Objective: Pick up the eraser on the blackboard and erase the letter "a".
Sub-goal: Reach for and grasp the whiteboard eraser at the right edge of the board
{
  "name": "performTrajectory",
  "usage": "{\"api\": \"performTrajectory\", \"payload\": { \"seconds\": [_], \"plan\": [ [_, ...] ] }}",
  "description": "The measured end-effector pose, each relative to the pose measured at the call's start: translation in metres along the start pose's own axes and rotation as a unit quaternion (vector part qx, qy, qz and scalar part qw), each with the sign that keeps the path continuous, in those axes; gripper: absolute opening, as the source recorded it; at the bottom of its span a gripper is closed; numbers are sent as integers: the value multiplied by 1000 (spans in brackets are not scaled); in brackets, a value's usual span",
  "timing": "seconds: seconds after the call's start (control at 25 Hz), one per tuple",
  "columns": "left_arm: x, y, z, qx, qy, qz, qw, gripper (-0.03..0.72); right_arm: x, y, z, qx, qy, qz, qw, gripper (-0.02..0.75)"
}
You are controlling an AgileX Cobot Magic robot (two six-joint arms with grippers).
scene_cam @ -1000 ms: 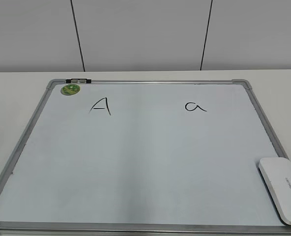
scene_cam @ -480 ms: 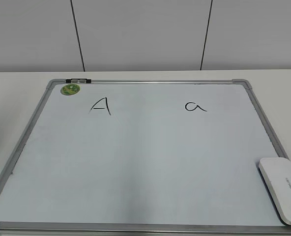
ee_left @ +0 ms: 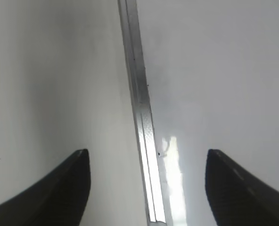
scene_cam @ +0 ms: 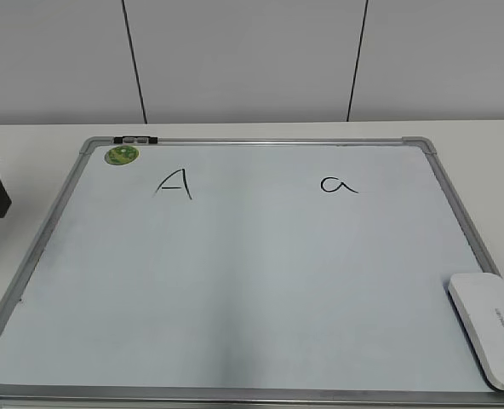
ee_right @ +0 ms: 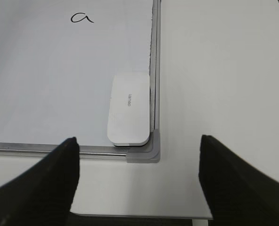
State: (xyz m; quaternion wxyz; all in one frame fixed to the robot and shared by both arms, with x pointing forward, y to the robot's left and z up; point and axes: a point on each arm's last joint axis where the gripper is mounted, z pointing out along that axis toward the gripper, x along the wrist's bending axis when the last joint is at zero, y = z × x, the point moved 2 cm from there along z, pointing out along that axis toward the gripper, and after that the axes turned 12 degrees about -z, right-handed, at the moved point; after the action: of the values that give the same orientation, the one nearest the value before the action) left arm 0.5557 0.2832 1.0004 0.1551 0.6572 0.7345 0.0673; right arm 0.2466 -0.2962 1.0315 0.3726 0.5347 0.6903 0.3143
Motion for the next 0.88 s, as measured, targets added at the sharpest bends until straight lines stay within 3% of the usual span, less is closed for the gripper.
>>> {"api": "performTrajectory", "payload": {
  "seconds": [0.28, 0.88],
  "plan": [
    [1, 9, 51, 54, -5, 15, 998, 554, 0, 0, 0, 0, 0, 0, 1000, 586],
    [12, 58, 87, 66, -61, -14, 996, 503, 0, 0, 0, 0, 0, 0, 1000, 586]
  ]
}}
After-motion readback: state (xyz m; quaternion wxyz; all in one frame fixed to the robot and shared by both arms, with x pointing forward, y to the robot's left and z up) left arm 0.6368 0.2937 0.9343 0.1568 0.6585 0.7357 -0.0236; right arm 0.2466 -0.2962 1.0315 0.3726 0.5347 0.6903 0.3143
